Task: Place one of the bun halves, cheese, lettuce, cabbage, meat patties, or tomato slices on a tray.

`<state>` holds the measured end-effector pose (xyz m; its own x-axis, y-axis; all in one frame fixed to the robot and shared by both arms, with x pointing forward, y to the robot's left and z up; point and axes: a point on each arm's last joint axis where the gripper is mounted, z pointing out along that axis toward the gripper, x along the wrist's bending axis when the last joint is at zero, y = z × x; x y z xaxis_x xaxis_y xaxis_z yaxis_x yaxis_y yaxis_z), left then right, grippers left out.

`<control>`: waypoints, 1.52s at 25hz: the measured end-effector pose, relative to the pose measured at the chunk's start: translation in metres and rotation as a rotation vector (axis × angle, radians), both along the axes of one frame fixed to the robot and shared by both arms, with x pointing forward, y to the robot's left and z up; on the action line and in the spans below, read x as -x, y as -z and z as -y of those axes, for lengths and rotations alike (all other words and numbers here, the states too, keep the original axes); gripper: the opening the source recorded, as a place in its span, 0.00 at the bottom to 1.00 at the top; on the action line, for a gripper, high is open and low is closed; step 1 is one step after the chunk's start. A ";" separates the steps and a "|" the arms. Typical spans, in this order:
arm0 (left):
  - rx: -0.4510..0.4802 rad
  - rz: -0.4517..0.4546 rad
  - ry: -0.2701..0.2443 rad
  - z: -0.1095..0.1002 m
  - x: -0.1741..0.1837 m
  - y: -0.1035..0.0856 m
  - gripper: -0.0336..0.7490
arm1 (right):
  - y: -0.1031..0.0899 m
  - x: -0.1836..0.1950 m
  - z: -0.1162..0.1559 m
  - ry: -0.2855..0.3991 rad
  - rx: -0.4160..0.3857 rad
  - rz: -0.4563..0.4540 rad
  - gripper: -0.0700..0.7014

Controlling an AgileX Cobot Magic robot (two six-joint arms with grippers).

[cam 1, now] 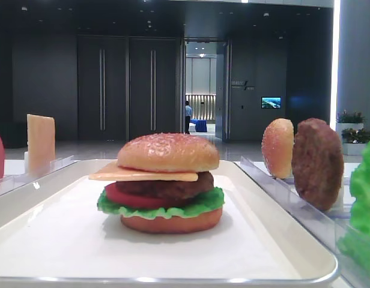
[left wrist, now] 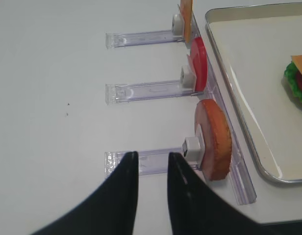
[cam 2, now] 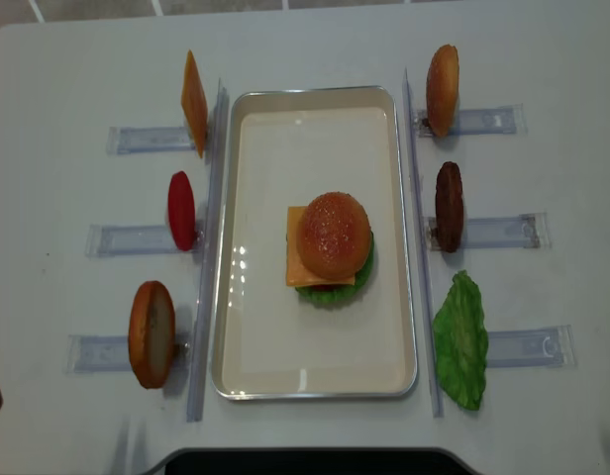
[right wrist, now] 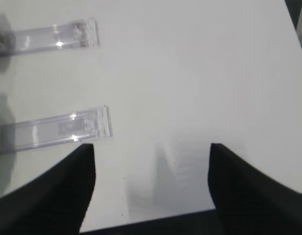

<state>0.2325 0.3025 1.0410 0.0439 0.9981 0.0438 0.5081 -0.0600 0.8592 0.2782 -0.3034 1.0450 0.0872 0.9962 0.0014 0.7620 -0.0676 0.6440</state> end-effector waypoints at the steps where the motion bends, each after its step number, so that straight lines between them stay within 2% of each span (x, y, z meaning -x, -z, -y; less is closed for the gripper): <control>1: 0.000 0.000 0.000 0.000 0.000 0.000 0.24 | -0.002 0.005 0.000 -0.008 0.005 0.038 0.69; 8: 0.000 0.000 0.000 0.000 0.000 0.000 0.18 | -0.006 0.044 -0.001 -0.018 0.020 0.299 0.66; 10: 0.000 0.000 0.000 0.000 0.000 0.000 0.16 | -0.005 0.050 -0.001 -0.018 0.021 0.339 0.65; 19: 0.000 0.000 0.000 0.000 0.000 0.000 0.05 | -0.004 0.050 -0.001 -0.026 0.026 0.339 0.65; 38: 0.000 0.000 0.000 0.000 0.000 0.000 0.04 | -0.003 0.050 -0.001 -0.027 0.027 0.338 0.65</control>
